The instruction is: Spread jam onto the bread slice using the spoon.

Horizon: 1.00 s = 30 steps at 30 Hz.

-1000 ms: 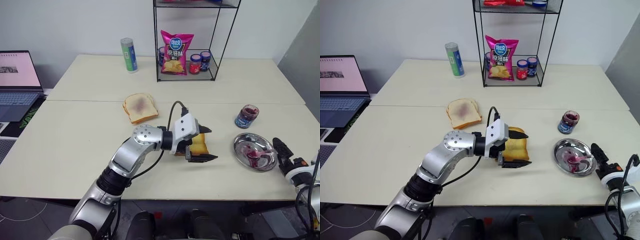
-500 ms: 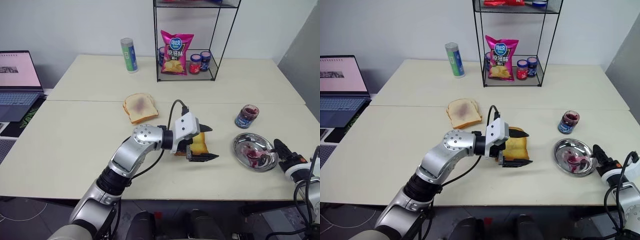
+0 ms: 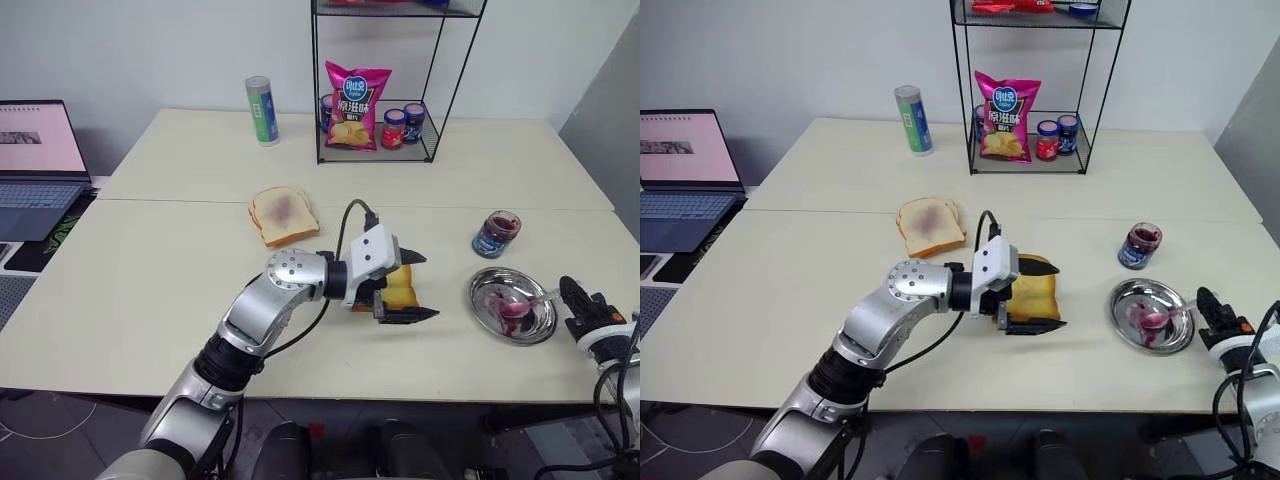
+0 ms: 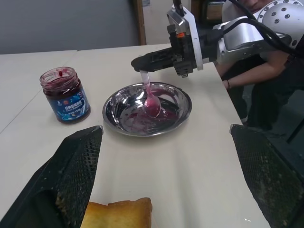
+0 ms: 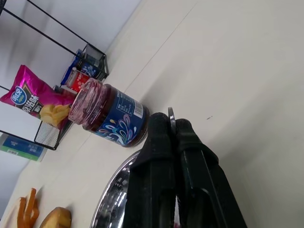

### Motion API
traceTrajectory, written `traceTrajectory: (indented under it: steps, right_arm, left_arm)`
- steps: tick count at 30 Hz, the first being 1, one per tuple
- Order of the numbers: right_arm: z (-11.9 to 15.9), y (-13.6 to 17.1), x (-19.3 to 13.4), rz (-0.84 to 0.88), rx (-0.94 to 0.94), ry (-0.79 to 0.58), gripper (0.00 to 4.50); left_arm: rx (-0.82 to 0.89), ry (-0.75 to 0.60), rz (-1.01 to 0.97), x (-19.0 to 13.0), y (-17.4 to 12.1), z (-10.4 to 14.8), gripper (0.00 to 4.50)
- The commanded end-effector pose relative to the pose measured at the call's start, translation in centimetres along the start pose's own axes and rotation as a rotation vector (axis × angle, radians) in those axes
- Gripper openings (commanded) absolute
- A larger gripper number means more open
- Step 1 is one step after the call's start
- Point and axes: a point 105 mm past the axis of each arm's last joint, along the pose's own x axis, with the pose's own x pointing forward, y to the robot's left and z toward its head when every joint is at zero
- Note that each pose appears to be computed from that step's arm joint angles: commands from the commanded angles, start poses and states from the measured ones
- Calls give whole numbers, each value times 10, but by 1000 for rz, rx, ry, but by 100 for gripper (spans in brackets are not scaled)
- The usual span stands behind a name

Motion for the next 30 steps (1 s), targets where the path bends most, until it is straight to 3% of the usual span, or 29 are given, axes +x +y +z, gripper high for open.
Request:
traceTrajectory:
  steps: [1,8,13,20,30]
  right_arm:
    - [26,37,-4,89,-41,-80,1]
    - [61,114,6,215,-174,-213,1]
    - [74,139,30,208,-323,-285,1]
    - [74,144,66,190,-476,-324,1]
    - [59,134,92,183,-599,-298,1]
  left_arm:
    - [27,-37,34,-5,9,10,450]
    - [0,-101,157,-6,37,21,450]
    - [0,-161,206,5,50,33,450]
    - [18,-167,192,7,52,36,450]
    - [29,-156,209,2,53,36,450]
